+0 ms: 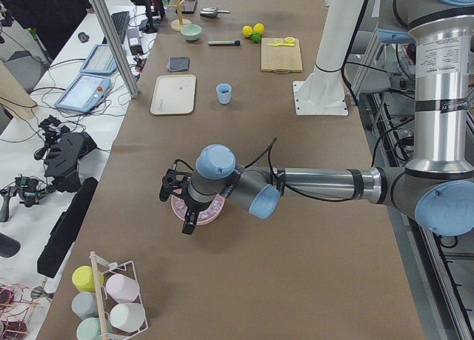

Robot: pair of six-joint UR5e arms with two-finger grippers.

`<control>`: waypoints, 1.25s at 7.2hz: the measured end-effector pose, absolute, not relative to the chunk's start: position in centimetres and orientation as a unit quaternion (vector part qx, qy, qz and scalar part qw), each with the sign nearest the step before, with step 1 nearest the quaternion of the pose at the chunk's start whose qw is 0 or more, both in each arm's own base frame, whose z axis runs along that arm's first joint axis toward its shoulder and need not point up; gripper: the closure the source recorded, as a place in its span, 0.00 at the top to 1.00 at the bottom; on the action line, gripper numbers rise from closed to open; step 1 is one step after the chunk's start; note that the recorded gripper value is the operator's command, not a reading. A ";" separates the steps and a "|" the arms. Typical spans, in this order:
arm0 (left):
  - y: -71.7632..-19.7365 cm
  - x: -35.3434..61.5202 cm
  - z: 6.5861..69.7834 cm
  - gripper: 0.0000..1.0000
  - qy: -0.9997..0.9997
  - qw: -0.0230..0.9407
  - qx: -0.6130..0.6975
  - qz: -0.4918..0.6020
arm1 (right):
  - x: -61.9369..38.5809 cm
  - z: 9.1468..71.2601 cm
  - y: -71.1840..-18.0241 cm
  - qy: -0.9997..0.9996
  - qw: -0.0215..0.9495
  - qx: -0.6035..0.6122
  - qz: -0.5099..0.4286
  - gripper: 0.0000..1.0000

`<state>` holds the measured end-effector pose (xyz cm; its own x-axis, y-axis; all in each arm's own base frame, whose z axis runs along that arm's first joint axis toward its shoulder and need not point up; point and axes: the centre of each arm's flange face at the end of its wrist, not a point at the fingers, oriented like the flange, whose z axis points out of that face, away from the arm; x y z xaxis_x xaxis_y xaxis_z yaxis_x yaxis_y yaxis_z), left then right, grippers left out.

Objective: Mash ice and strawberries in cup

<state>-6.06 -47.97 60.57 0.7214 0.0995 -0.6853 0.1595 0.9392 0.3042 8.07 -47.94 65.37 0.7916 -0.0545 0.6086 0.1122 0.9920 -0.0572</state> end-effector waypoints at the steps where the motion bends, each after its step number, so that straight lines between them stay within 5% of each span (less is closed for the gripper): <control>1: -47.8 -6.4 61.2 0.98 0.369 0.916 0.160 -0.008 | 8.1 66.0 -47.4 -0.323 0.944 -0.038 -0.047 1.00; 9: -47.0 -6.6 63.0 0.98 0.334 0.932 0.139 0.004 | 7.9 66.2 -47.1 -0.345 0.937 -0.032 -0.043 1.00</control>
